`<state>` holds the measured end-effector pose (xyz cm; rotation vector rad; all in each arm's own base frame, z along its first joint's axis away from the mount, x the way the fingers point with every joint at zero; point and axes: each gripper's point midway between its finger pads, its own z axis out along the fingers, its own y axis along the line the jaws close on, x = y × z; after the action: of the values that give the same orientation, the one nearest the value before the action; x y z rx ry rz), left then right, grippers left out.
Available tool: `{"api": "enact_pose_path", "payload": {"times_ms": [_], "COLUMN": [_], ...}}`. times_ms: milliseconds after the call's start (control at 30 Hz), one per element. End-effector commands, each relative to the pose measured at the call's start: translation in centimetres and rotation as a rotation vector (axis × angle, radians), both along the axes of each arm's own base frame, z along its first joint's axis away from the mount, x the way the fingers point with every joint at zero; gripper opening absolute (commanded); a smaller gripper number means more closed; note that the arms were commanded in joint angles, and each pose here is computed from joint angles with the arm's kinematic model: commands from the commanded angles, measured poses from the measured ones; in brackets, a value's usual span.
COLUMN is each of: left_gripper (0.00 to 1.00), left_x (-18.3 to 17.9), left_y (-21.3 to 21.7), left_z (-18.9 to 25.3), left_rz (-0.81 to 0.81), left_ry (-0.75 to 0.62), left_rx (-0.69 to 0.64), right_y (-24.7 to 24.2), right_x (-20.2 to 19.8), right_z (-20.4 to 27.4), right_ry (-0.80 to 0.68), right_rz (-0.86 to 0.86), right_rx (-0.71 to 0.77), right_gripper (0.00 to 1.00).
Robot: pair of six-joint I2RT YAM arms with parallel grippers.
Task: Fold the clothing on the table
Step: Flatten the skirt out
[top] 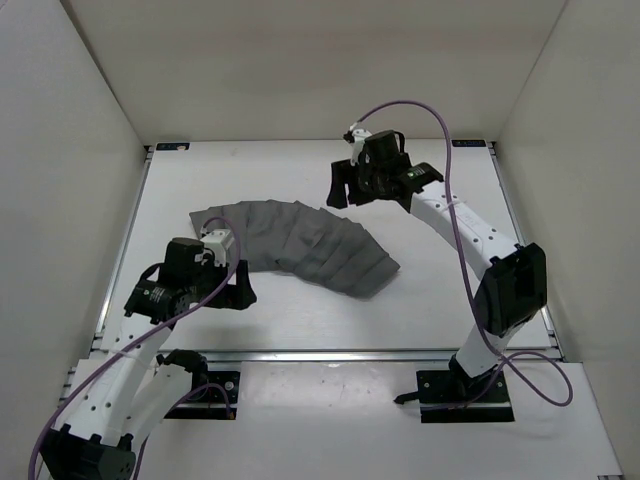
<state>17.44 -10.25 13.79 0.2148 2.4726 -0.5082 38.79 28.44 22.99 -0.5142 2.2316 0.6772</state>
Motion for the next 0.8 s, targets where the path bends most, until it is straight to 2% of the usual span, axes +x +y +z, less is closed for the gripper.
{"api": "enact_pose_path", "payload": {"times_ms": [0, 133, 200, 233, 267, 300, 333, 367, 400, 433, 533, 600, 633, 667, 700, 767], "left_gripper": [0.98, 0.99, 0.99, 0.93, 0.83, 0.54, 0.38, 0.34, 0.39, 0.49, 0.62, 0.67, 0.73, 0.73, 0.78, 0.78], "left_x": [0.7, 0.9, 1.3, 1.4, 1.6, 1.6, 1.6, 1.7, 1.8, 1.7, 1.8, 2.1, 3.3, 3.3, 4.5, 6.3], "left_y": [-0.3, -1.2, -2.4, -3.0, -3.3, -4.0, -4.4, -4.7, -4.8, -5.0, -5.3, -5.3, -4.4, -4.4, -3.3, -1.5], "left_z": [1.6, 2.0, 3.0, 3.3, 3.4, 3.7, 3.6, 3.8, 3.5, 3.3, 3.1, 2.8, 2.6, 2.6, 2.6, 2.5], "left_rz": [-0.013, -0.027, -0.042, -0.056, -0.062, -0.082, -0.081, -0.085, -0.077, -0.084, -0.09, -0.079, -0.002, -0.002, 0.083, 0.213], "left_ry": [-0.069, -0.101, -0.134, -0.147, -0.156, -0.17, -0.162, -0.165, -0.157, -0.154, -0.161, -0.163, -0.176, -0.176, -0.194, -0.217], "left_rx": [-0.027, -0.083, -0.166, -0.204, -0.232, -0.273, -0.301, -0.313, -0.327, -0.331, -0.349, -0.355, -0.342, -0.341, -0.33, -0.325], "right_y": [-2.3, -6.2, -9.0, -10.3, -10.9, -12.2, -13.3, -13.8, -14.6, -15.4, -15.5, -14.7, -13.8, -13.6, -12.9, -12.5], "right_x": [-0.5, -2.0, -3.0, -3.8, -4.4, -5.2, -6.2, -7.0, -7.8, -8.8, -10.8, -12.0, -12.4, -12.5, -12.9, -12.8], "right_z": [-0.5, -3.2, -5.4, -6.1, -5.5, -7.5, -8.2, -8.1, -9.4, -10.4, -12.0, -12.8, -12.9, -12.9, -13.0, -13.4], "right_ry": [0.006, 0.072, 0.143, 0.17, 0.164, 0.213, 0.227, 0.224, 0.254, 0.281, 0.332, 0.364, 0.373, 0.38, 0.383, 0.387], "right_rz": [-0.082, -0.152, -0.236, -0.281, -0.293, -0.341, -0.365, -0.366, -0.392, -0.403, -0.381, -0.346, -0.316, -0.304, -0.285, -0.289], "right_rx": [0.013, 0.03, 0.029, 0.045, 0.078, 0.086, 0.116, 0.139, 0.142, 0.16, 0.218, 0.27, 0.327, 0.335, 0.36, 0.364], "right_gripper": [0.59, 0.6, 0.61, 0.61, 0.61, 0.61, 0.61, 0.61, 0.61, 0.61, 0.63, 0.63, 0.63, 0.63, 0.64, 0.64]}}
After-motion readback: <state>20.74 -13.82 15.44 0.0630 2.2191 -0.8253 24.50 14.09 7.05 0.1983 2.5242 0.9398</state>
